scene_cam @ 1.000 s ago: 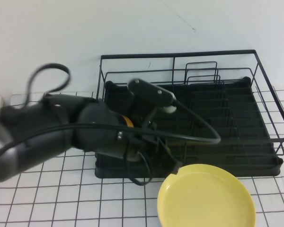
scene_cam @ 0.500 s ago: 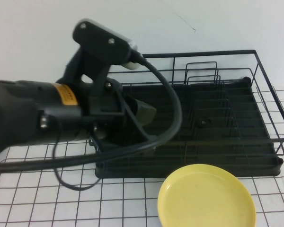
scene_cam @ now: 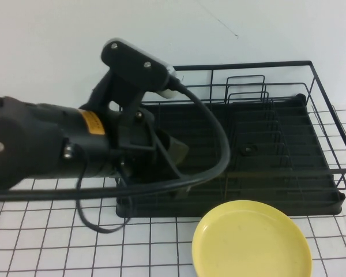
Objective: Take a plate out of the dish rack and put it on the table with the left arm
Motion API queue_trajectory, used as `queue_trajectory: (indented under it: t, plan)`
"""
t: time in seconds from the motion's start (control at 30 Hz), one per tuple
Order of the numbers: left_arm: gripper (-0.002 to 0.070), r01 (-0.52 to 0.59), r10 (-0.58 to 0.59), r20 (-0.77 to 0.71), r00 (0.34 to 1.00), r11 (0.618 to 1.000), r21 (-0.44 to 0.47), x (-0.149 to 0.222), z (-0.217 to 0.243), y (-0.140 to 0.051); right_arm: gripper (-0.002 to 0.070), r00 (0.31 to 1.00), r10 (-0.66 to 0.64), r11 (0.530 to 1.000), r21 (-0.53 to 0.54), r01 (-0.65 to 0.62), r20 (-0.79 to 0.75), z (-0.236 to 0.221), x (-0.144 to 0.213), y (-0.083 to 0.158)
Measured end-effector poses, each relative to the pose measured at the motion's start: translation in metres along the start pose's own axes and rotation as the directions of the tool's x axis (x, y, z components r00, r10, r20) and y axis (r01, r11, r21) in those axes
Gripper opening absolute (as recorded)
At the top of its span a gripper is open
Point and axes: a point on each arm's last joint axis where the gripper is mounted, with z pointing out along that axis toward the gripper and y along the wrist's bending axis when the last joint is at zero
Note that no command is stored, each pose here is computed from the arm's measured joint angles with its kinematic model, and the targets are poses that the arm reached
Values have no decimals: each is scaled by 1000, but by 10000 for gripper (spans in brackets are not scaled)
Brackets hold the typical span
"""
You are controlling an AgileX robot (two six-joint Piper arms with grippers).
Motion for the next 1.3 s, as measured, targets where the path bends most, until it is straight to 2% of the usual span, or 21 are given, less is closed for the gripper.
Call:
queue_trajectory:
  t: [0.17, 0.37, 0.53, 0.63, 0.77, 0.83, 0.97, 1.1, 1.17, 1.3]
  plan:
    - [-1, -9, 10, 32, 999, 999, -46, 0, -36, 9, -3, 1000, 1, 1000, 2, -1, 0, 0, 0, 0]
    - [-1, -26, 67, 229, 971, 984, -178, 4, -120, 12, -3, 1000, 1, 1000, 2, -1, 0, 0, 0, 0]
    - [-1, 5, 143, 406, 903, 940, -342, 34, -176, 8, -3, 1000, 1, 1000, 2, -1, 0, 0, 0, 0]
    - [-2, 15, 204, 454, 868, 901, -433, 64, -186, 6, -3, 1000, 1, 1000, 2, -1, 0, 0, 0, 0]
    - [-2, 44, 226, 445, 867, 854, -519, 113, -173, 10, -3, 1000, 1, 1000, 2, -1, 0, 0, 0, 0]
    - [-2, 65, 201, 421, 885, 841, -537, 143, -155, 15, -3, 1000, 1, 1000, 2, -1, 0, 0, 0, 0]
    - [-2, 118, 128, 396, 909, 833, -540, 200, -115, 26, -3, 1000, 1, 1000, 2, -1, 0, 0, 0, 0]
    - [-2, 250, 33, 481, 876, 821, -513, 249, -83, 36, -3, 1000, 1, 1000, 2, -1, 0, 0, 0, 0]
    - [-2, 306, -8, 520, 854, 816, -491, 260, -78, 37, -3, 1000, 1, 1000, 2, -1, 0, 0, 0, 0]
    - [-2, 248, 52, 499, 865, 820, -516, 264, -79, 33, -3, 1000, 1, 1000, 2, -1, 0, 0, 0, 0]
